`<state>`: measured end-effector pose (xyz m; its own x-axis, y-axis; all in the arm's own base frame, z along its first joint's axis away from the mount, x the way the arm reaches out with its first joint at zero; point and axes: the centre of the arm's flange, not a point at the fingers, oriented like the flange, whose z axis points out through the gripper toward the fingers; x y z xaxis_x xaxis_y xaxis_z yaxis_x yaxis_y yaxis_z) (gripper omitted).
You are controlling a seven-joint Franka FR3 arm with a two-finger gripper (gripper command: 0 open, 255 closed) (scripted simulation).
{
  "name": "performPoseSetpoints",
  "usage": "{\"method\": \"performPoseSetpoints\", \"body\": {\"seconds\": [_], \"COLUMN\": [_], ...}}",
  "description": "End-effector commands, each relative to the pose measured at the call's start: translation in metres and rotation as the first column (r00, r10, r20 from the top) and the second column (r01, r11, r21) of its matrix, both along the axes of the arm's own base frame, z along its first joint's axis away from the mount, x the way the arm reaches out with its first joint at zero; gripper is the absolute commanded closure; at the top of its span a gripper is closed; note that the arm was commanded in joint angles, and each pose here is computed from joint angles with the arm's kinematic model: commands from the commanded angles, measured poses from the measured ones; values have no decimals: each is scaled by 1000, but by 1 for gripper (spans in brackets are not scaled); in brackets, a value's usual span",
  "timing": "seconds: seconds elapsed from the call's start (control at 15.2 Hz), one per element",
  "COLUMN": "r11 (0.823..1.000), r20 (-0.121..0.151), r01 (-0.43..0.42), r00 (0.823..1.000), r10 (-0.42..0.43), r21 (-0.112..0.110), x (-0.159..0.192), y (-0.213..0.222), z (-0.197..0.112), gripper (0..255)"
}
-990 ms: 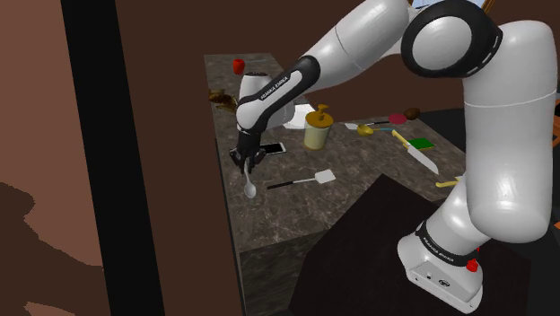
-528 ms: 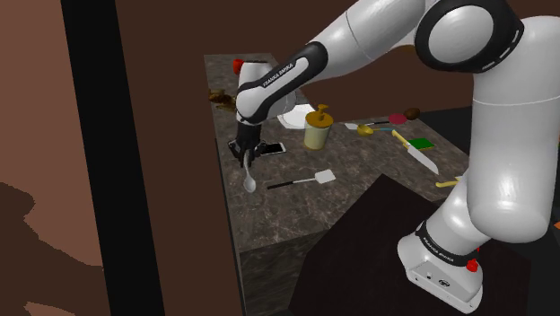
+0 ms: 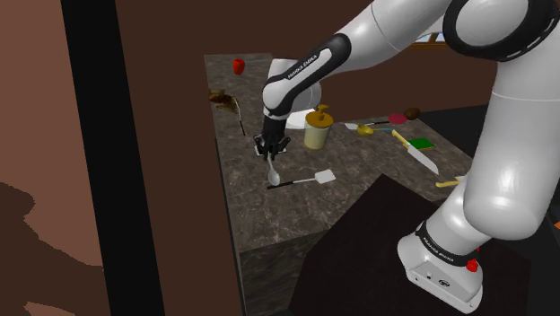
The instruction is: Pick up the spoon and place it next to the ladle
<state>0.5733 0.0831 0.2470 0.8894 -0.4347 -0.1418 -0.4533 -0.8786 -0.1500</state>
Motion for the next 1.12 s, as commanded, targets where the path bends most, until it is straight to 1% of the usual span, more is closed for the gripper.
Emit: {"method": "performPoseSetpoints", "body": {"seconds": [0.0, 1.06], "r11": [1000, 1000], "r20": [0, 0], "r01": [-1, -1], "r00": [1000, 1000], "r10": [1, 1], "r21": [0, 0], "x": [-10, -86], "y": [-27, -224], "z": [2, 3], "gripper": [255, 255]}}
